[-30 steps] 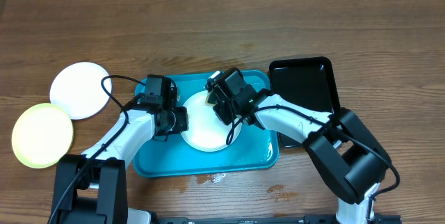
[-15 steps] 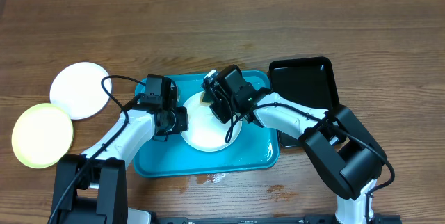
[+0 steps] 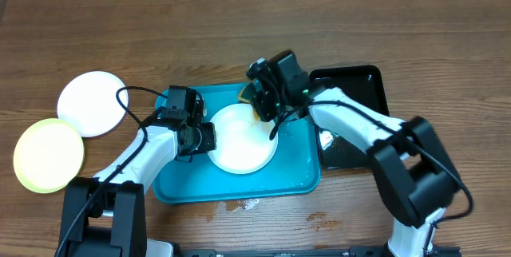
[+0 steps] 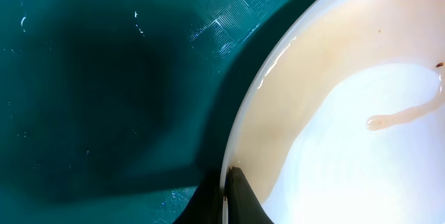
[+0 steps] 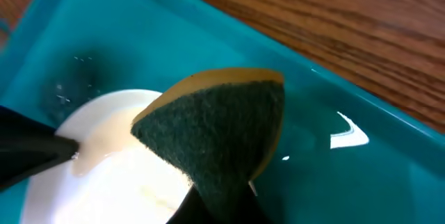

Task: Clean dirty plates on tray and stack at the side
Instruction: 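Wipe the sponge across the plate's stained center with the right gripper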

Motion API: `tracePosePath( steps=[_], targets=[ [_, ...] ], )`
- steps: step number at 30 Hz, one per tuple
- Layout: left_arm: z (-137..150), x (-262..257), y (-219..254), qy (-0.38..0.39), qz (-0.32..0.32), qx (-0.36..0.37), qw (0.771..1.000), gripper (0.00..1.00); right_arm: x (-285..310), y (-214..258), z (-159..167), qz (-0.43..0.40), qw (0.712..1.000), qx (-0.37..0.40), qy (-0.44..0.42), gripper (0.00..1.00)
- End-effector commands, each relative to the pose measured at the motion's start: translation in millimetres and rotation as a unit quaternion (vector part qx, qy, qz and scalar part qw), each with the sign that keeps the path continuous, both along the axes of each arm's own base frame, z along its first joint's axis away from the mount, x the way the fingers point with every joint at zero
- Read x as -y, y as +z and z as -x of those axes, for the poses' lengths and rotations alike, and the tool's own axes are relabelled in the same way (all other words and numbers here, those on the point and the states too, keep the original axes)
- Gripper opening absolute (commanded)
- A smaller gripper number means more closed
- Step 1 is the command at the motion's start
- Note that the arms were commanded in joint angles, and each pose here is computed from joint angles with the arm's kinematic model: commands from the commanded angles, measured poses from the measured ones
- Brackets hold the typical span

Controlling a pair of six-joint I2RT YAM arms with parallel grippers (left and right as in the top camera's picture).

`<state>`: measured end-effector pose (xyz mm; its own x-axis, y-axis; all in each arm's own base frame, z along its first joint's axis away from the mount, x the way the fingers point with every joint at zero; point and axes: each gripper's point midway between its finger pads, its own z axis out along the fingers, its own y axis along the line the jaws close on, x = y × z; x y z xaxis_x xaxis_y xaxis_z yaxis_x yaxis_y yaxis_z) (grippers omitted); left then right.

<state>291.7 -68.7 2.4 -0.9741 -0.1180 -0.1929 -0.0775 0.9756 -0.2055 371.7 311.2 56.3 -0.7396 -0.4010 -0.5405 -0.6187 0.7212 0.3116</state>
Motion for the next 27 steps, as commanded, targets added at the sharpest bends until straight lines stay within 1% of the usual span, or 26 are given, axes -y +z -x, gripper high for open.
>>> tracePosePath(
  steps=[1, 5, 6, 7, 10, 13, 16, 19, 23, 25, 27],
  targets=[
    [25, -14, -24, 0.003, -0.038, -0.049, 0.998, 0.04, -11, 33, 1, -0.045, 0.998, -0.022, -0.04, 0.04],
    [24, -14, -24, 0.003, -0.038, -0.049, 0.998, 0.04, -3, 26, 2, -0.055, 0.983, -0.096, -0.146, 0.04],
    [24, -14, -24, 0.003, -0.038, -0.049, 0.998, 0.04, -3, 24, 5, -0.057, 0.979, -0.109, -0.162, 0.04],
    [24, -14, -24, 0.003, -0.038, -0.049, 0.998, 0.04, -3, 23, 4, -0.05, 0.979, -0.104, -0.166, 0.04],
    [25, -14, -24, 0.003, -0.038, -0.05, 0.998, 0.04, 2, 15, 1, -0.006, 0.984, -0.058, -0.17, 0.04],
    [25, -14, -24, 0.003, -0.038, -0.05, 0.998, 0.04, 9, 8, 3, 0.041, 0.98, -0.025, -0.196, 0.04],
    [25, -14, -24, 0.003, -0.038, -0.05, 0.998, 0.04, 22, 4, 4, 0.077, 0.963, -0.008, -0.257, 0.04],
    [24, -14, -24, 0.003, -0.038, -0.049, 0.998, 0.04, 31, 6, 3, 0.109, 0.946, 0.035, -0.302, 0.04],
    [24, -14, -24, 0.003, -0.038, -0.049, 0.998, 0.04, 31, 13, 5, 0.142, 0.932, 0.102, -0.318, 0.04],
    [24, -14, -24, 0.003, -0.038, -0.049, 0.998, 0.04, 29, 14, 8, 0.147, 0.928, 0.119, -0.321, 0.04],
    [24, -14, -24, 0.003, -0.038, -0.049, 0.998, 0.04, 28, 10, 10, 0.145, 0.924, 0.118, -0.334, 0.04]
  ],
)
